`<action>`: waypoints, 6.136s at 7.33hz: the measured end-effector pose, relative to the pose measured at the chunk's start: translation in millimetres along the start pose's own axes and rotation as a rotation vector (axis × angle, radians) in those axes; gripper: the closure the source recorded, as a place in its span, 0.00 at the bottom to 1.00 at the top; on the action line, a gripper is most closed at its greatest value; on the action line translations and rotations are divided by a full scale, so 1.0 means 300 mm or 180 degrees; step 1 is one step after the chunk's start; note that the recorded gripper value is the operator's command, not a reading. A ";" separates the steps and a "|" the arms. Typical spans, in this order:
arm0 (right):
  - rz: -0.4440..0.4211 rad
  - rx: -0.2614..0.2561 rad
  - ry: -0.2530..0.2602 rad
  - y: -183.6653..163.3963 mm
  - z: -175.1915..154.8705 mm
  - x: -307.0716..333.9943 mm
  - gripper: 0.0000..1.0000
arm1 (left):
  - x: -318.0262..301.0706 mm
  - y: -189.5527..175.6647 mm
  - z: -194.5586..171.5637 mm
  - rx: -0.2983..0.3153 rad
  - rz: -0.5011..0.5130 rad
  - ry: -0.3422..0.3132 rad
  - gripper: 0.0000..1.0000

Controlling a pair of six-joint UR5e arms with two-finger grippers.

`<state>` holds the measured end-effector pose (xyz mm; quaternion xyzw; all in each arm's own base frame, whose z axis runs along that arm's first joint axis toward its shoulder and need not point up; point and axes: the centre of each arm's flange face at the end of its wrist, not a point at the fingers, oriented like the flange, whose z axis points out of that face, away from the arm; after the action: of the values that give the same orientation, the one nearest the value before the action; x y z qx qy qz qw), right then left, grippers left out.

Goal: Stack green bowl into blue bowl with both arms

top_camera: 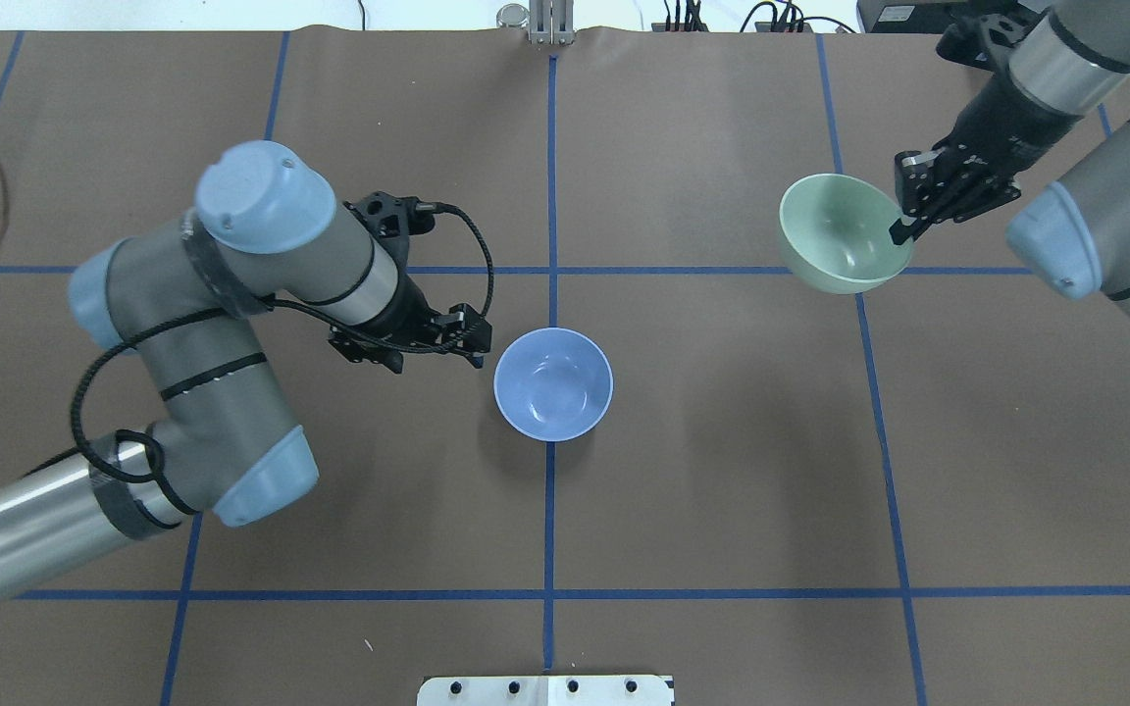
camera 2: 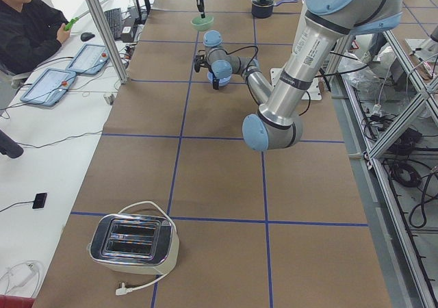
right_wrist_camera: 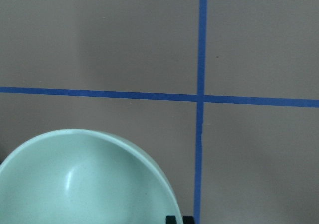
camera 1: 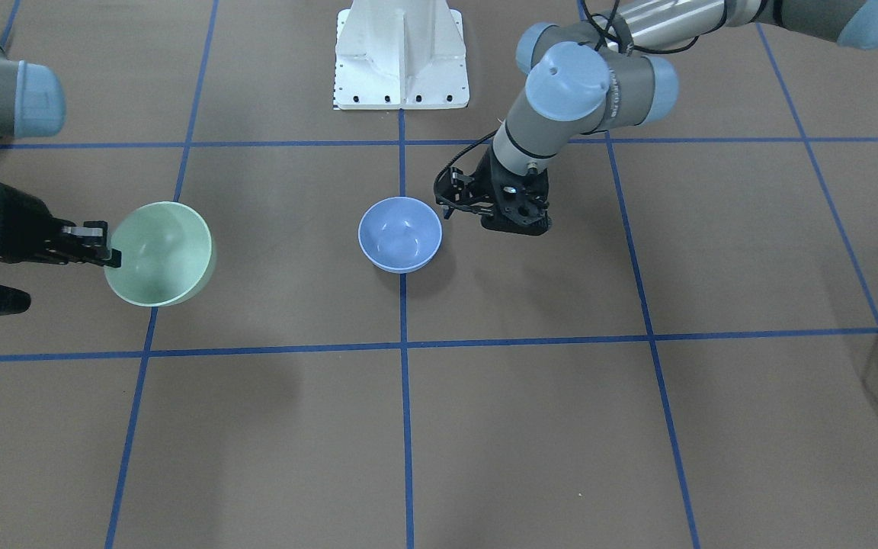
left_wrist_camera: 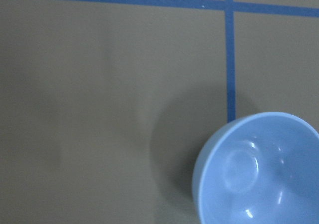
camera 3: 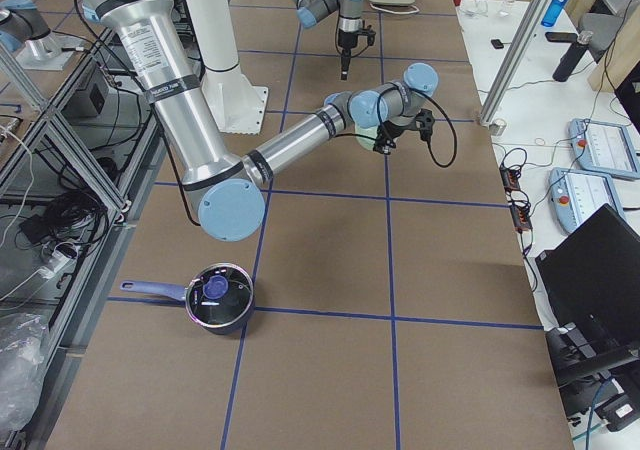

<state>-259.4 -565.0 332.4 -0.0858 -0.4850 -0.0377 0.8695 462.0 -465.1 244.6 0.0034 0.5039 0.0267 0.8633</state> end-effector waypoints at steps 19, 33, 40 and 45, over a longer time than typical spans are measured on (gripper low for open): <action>-0.0181 0.0195 0.0111 0.228 0.643 -0.750 1.00 | -1.315 -0.147 -0.809 0.0463 0.1158 -0.0693 0.02; -0.0157 0.0522 -0.0026 -0.118 0.159 -0.274 0.00 | -1.343 -0.143 -0.800 0.0438 0.1132 -0.0713 0.02; -0.0621 0.0509 0.0826 -0.110 -0.307 0.960 0.00 | -1.490 -0.109 -0.844 0.0400 0.1162 -0.0799 0.02; -0.0533 0.0414 0.0928 -0.013 -0.330 1.163 0.00 | -1.911 -0.089 -0.972 0.0394 0.0975 -0.0921 0.02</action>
<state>6.4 -581.1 578.4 0.0177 -0.3607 -0.0905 0.9281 -72.0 -526.4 598.8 0.1367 0.3690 0.1258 0.9107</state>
